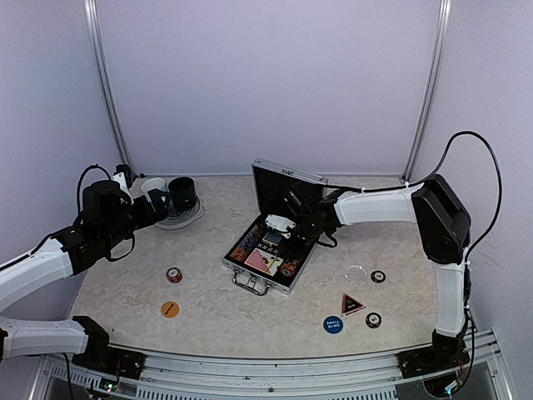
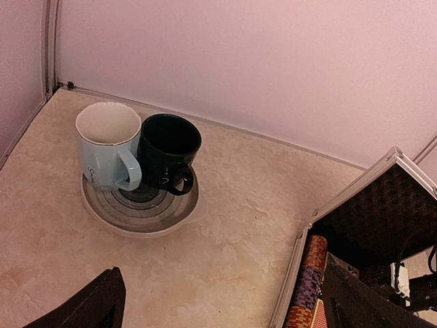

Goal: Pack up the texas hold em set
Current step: Place the dice in the slot.

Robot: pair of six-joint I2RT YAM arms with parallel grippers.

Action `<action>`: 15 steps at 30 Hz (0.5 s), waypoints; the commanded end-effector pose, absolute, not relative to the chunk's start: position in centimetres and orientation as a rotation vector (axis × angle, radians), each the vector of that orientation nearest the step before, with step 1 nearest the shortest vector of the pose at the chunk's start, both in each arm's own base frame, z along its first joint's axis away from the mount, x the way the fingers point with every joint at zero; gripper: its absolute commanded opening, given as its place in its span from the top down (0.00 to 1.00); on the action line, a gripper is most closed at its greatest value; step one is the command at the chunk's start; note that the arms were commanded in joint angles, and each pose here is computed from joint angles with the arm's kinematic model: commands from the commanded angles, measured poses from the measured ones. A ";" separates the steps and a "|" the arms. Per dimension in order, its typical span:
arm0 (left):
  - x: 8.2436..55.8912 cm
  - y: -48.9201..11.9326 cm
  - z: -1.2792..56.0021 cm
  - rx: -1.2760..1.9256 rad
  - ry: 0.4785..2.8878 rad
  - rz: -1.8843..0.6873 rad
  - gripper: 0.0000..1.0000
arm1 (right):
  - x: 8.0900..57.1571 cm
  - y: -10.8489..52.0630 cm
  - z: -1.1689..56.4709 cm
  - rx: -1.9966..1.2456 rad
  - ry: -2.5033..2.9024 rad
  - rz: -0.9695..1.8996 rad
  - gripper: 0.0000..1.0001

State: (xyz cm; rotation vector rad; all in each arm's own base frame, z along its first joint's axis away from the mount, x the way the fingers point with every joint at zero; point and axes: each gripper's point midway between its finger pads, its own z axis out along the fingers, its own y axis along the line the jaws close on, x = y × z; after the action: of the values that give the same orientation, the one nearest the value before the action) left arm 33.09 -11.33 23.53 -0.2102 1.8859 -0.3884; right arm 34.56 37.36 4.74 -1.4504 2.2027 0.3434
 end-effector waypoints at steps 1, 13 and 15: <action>33.0 -10.8 23.5 -0.219 1.873 -0.371 0.01 | 34.3 36.9 4.8 -1.454 2.240 0.351 0.74; 33.1 -10.7 23.7 -0.221 1.869 -0.370 0.01 | 34.3 36.8 4.3 -1.457 2.254 0.338 0.67; 33.1 -10.7 23.6 -0.219 1.873 -0.371 0.01 | 34.4 36.8 4.6 -1.455 2.248 0.337 0.66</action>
State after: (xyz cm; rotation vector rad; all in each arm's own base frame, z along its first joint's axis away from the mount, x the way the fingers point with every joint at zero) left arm 33.09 -11.14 23.31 -0.2141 1.8895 -0.3832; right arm 34.58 37.30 4.83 -1.4476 2.2098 0.3407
